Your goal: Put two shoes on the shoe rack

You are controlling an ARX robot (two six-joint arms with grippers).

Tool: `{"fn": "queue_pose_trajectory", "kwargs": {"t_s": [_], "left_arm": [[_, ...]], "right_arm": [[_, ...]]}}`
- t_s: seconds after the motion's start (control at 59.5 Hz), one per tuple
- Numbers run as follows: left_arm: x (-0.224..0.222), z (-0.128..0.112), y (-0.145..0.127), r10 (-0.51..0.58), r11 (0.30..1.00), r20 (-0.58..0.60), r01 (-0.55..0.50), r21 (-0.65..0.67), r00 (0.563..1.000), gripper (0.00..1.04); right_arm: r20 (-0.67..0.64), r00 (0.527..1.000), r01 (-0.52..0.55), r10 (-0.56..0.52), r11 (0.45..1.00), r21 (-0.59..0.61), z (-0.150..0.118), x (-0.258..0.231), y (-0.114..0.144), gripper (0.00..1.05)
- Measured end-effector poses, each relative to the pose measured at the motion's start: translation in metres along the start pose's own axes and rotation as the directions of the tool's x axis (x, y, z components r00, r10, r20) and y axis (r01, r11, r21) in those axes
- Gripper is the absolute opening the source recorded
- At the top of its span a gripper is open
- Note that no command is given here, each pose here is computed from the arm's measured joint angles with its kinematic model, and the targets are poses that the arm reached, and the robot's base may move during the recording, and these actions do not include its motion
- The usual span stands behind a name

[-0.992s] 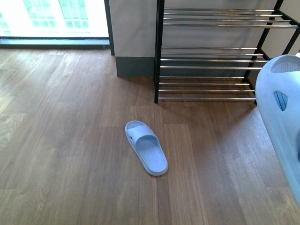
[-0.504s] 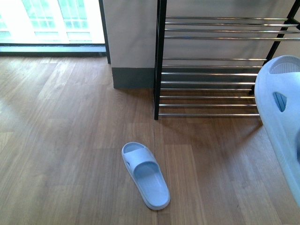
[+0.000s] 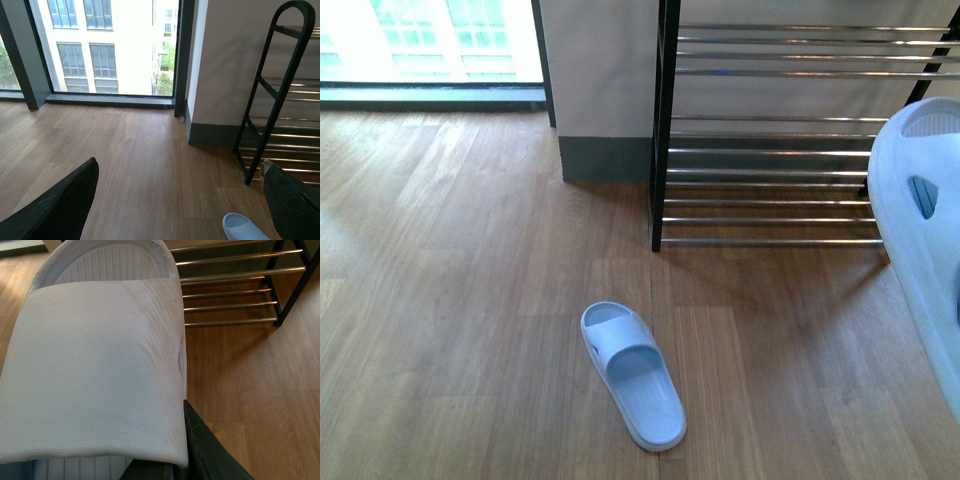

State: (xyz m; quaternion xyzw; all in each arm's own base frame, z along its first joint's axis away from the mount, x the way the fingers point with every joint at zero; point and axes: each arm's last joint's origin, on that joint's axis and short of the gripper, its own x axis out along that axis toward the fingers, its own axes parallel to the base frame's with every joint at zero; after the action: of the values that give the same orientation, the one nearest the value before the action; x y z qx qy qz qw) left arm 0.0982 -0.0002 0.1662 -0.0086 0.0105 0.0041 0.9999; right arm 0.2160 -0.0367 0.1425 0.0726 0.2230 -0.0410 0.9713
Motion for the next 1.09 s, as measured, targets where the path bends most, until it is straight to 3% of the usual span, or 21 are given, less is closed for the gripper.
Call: {"fn": "queue_pose_trajectory", "kwargs": {"t_s": [0.034, 0.084, 0.168, 0.487, 0.689, 0.79, 0.891, 0.975, 1.093], "left_arm": [[0.000, 0.000, 0.000, 0.025, 0.999, -0.048, -0.026, -0.020, 0.999, 0.95], [0.002, 0.000, -0.002, 0.068, 0.995, -0.213, -0.081, -0.053, 0.975, 0.95], [0.015, -0.001, -0.009, 0.074, 0.993, -0.335, -0.101, -0.064, 0.939, 0.95], [0.108, -0.015, -0.064, -0.099, 0.982, -0.482, 0.165, 0.097, 0.871, 0.95], [0.171, -0.069, -0.085, -0.068, 0.922, -0.647, 0.295, 0.250, 0.760, 0.95], [0.200, -0.109, -0.094, -0.036, 0.890, -0.715, 0.348, 0.295, 0.698, 0.95], [0.217, -0.137, -0.101, -0.021, 0.879, -0.753, 0.371, 0.300, 0.658, 0.95], [0.239, -0.174, -0.113, -0.002, 0.865, -0.783, 0.395, 0.310, 0.622, 0.95], [0.251, -0.203, -0.125, -0.032, 0.864, -0.826, 0.431, 0.260, 0.563, 0.95]], "right_arm": [[0.000, 1.000, 0.000, 0.000, 1.000, 0.000, 0.000, 0.000, 0.000, 0.01], [0.000, 1.000, 0.000, 0.000, 1.000, 0.000, 0.000, 0.000, 0.000, 0.01], [0.000, 1.000, 0.000, 0.000, 1.000, 0.000, 0.000, 0.000, 0.000, 0.01], [0.000, 1.000, 0.000, 0.000, 1.000, 0.000, 0.000, 0.000, 0.000, 0.01], [0.000, 1.000, 0.000, 0.000, 1.000, 0.000, 0.000, 0.000, 0.000, 0.01], [0.000, 1.000, 0.000, 0.000, 1.000, 0.000, 0.000, 0.000, 0.000, 0.01], [0.000, 1.000, 0.000, 0.000, 1.000, 0.000, 0.000, 0.000, 0.000, 0.01], [0.000, 1.000, 0.000, 0.000, 1.000, 0.000, 0.000, 0.000, 0.000, 0.01], [0.000, 1.000, 0.000, 0.000, 1.000, 0.000, 0.000, 0.000, 0.000, 0.01]]}}
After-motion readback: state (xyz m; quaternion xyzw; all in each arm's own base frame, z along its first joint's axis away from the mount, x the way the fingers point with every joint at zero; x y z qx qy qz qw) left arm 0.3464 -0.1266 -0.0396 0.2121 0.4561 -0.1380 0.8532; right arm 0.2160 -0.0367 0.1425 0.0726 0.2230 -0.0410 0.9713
